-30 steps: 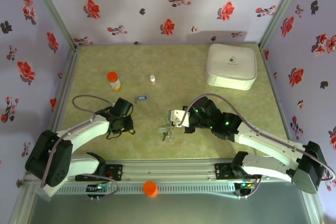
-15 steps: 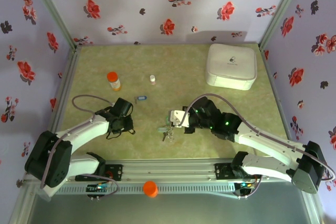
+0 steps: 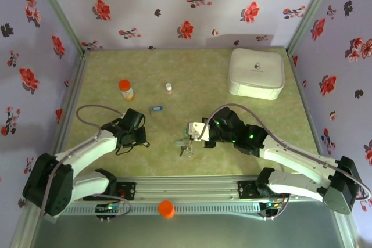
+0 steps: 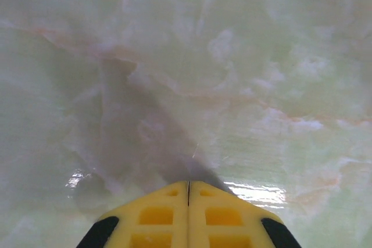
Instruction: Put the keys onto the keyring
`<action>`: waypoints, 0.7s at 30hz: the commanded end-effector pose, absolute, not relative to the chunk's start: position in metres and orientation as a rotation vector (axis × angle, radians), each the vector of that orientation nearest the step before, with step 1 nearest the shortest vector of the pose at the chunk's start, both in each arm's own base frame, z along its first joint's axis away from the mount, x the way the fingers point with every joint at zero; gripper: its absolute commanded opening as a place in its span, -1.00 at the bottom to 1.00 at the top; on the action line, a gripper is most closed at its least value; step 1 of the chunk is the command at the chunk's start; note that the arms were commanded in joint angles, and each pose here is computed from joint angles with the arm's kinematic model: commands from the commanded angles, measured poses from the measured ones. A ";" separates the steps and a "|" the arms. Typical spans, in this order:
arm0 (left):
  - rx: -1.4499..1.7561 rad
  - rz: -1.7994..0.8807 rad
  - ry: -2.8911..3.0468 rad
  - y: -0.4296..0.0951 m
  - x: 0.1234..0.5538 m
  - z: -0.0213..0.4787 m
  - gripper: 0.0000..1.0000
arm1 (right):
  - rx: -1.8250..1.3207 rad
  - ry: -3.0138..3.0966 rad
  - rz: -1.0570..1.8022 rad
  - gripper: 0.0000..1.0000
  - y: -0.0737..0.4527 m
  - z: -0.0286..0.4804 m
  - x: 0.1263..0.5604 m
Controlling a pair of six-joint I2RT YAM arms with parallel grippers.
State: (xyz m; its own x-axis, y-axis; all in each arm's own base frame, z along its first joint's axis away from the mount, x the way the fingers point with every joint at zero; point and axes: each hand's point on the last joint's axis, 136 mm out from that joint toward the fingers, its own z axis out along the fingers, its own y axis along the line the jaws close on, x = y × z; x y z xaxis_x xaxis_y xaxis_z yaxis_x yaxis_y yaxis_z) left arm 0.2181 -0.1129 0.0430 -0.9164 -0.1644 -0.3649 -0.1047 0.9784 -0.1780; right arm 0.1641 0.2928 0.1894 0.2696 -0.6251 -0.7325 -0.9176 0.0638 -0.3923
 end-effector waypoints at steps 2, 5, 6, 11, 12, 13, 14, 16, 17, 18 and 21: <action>-0.048 -0.298 2.583 -0.124 0.232 0.092 -1.00 | -1.594 1.433 0.482 -1.00 0.298 0.199 0.159; 0.112 -0.425 2.434 -0.144 0.235 0.129 -1.00 | -1.564 1.445 0.504 -1.00 0.299 0.199 0.161; 0.163 -0.468 2.387 -0.151 0.235 0.140 -1.00 | -1.555 1.443 0.512 -1.00 0.300 0.200 0.161; 0.465 -0.611 2.113 -0.182 0.226 0.185 -1.00 | -1.499 1.442 0.564 -1.00 0.302 0.205 0.165; 0.514 -0.620 2.062 -0.186 0.224 0.191 -1.00 | -1.493 1.440 0.570 -1.00 0.302 0.207 0.165; 0.585 -0.645 1.991 -0.193 0.219 0.199 -1.00 | -1.493 1.439 0.577 -1.00 0.303 0.207 0.165; 0.661 -0.667 1.915 -0.200 0.214 0.207 -1.00 | -1.490 1.438 0.579 -1.00 0.303 0.208 0.165; 0.746 -0.694 1.796 -0.210 0.206 0.220 -1.00 | -1.490 1.443 0.579 -1.00 0.303 0.207 0.166; 0.786 -0.712 1.743 -0.214 0.202 0.225 -1.00 | -1.489 1.441 0.578 -1.00 0.303 0.208 0.166; 0.838 -0.723 1.698 -0.218 0.196 0.228 -1.00 | -1.487 1.441 0.576 -1.00 0.302 0.208 0.166; 0.994 -0.765 1.585 -0.231 0.178 0.232 -1.00 | -1.475 1.433 0.574 -1.00 0.302 0.212 0.167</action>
State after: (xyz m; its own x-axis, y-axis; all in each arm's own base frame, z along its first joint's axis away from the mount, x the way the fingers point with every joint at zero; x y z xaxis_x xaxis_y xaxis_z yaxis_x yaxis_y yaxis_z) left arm 0.1972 -0.2120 0.2100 -0.3073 0.1885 -0.9327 0.7786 0.6134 -0.1326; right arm 0.1650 0.2985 0.1904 0.1767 -0.5504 -0.8159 -0.9468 0.1313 -0.2937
